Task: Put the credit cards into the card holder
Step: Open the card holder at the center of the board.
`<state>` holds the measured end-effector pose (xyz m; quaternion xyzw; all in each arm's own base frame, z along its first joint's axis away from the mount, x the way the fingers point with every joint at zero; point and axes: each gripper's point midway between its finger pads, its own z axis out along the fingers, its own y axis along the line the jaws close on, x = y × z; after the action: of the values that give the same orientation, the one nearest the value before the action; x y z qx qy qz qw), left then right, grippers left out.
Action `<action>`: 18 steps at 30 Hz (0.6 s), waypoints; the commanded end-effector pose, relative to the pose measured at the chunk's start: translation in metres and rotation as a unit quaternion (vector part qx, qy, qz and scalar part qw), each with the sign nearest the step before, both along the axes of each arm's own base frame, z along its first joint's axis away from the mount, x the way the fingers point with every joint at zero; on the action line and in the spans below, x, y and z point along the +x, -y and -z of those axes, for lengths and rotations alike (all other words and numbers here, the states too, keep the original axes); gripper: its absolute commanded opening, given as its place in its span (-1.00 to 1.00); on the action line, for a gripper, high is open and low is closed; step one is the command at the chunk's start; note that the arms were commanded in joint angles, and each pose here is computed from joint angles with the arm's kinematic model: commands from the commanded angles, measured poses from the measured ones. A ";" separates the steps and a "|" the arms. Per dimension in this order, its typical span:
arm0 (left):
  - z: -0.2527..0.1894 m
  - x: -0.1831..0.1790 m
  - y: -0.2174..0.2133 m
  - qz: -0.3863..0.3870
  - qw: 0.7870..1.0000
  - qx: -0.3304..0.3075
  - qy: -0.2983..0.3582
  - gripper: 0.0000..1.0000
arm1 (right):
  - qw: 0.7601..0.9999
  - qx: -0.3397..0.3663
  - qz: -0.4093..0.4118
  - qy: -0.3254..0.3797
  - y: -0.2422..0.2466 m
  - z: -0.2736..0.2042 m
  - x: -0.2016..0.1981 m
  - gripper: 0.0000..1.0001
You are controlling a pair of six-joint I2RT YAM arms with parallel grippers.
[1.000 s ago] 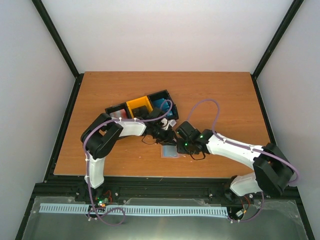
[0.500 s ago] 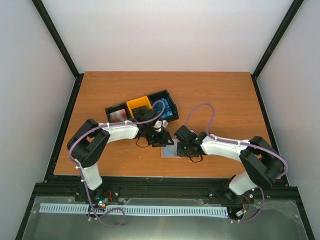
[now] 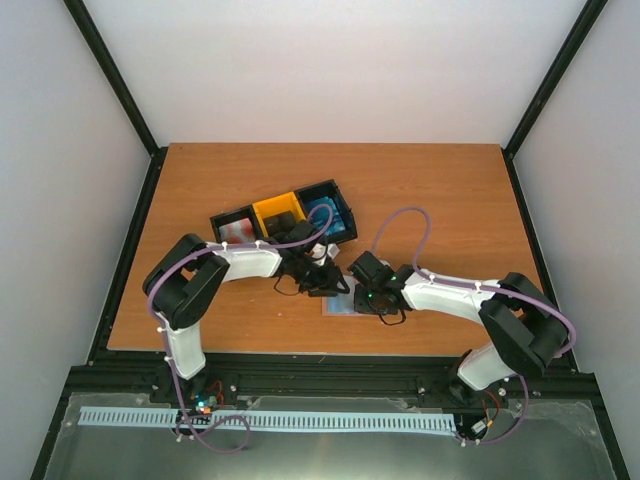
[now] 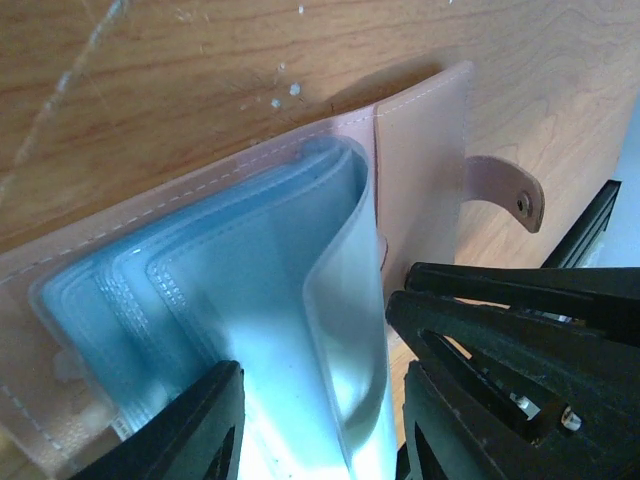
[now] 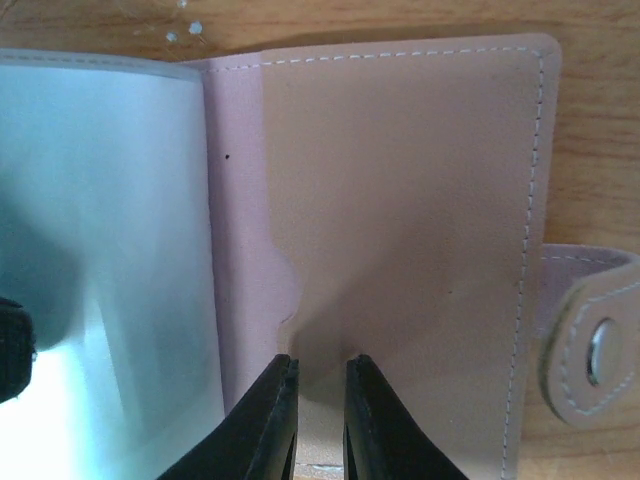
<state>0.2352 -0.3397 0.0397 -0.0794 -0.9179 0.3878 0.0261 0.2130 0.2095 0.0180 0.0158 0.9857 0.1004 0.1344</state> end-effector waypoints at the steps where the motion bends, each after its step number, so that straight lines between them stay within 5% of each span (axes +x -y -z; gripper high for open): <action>1: -0.003 -0.001 0.009 0.013 1.000 -0.014 0.000 -0.12 | 1.000 -0.001 0.006 -0.006 0.004 0.012 -0.002 -0.71; 18: -0.030 -0.003 0.033 0.079 0.990 -0.110 0.034 -0.31 | 0.999 0.026 0.008 0.035 0.000 -0.013 0.007 -0.62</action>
<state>0.2319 -0.3570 0.0560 -0.1224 -0.8864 0.4456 0.0270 0.2133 0.2123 0.0228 0.0122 0.9819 0.1197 0.1465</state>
